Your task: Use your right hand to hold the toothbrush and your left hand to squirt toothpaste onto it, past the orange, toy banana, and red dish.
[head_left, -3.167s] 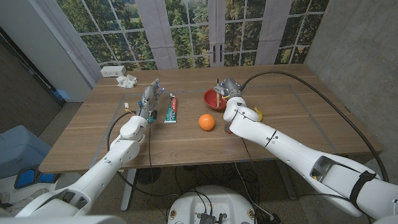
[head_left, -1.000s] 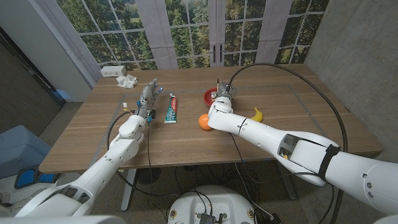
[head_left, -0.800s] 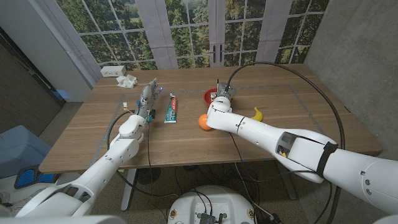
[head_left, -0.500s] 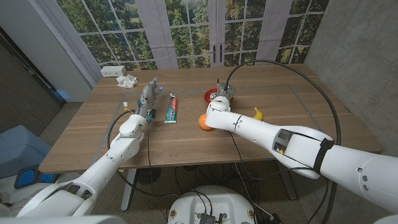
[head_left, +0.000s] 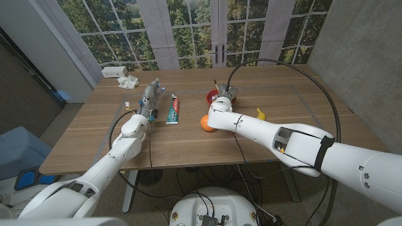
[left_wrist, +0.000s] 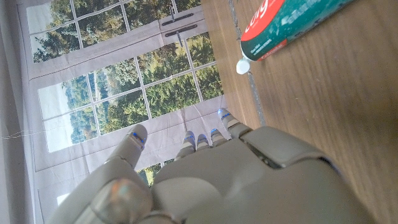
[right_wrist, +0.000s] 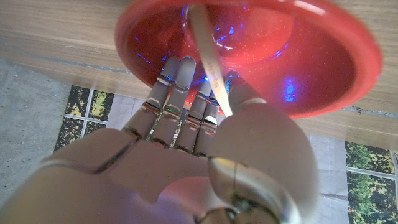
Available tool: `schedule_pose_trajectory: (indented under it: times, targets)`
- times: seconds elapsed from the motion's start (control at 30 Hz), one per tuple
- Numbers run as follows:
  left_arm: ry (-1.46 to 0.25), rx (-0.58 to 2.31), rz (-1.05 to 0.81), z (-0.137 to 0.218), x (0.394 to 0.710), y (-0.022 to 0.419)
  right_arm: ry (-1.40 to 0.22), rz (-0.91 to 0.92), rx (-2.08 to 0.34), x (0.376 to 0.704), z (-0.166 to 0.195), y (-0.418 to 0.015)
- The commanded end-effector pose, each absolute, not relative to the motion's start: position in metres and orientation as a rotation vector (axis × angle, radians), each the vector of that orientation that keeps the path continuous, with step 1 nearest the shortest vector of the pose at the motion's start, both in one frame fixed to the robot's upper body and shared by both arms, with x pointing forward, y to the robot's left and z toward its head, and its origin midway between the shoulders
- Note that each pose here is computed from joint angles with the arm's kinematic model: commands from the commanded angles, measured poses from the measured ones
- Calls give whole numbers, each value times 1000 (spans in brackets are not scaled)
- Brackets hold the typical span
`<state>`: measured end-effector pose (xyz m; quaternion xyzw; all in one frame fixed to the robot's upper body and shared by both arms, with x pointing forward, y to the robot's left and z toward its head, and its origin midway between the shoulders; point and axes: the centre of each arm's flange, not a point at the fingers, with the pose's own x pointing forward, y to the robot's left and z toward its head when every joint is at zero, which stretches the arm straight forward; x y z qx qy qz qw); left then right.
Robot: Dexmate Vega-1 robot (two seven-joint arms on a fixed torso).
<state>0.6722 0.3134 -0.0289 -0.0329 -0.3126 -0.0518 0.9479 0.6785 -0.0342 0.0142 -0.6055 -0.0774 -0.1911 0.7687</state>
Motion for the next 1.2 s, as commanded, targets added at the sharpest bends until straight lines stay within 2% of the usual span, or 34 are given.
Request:
schedule_pose_trajectory:
  times: [0.03, 1.2]
  targets:
    - [-633, -64, -112, -26, 676, 311, -222, -404, -1280, 680, 17, -43]
    - [-650, -56, -128, -23, 672, 306, -347, -356, -1276, 663, 28, -58]
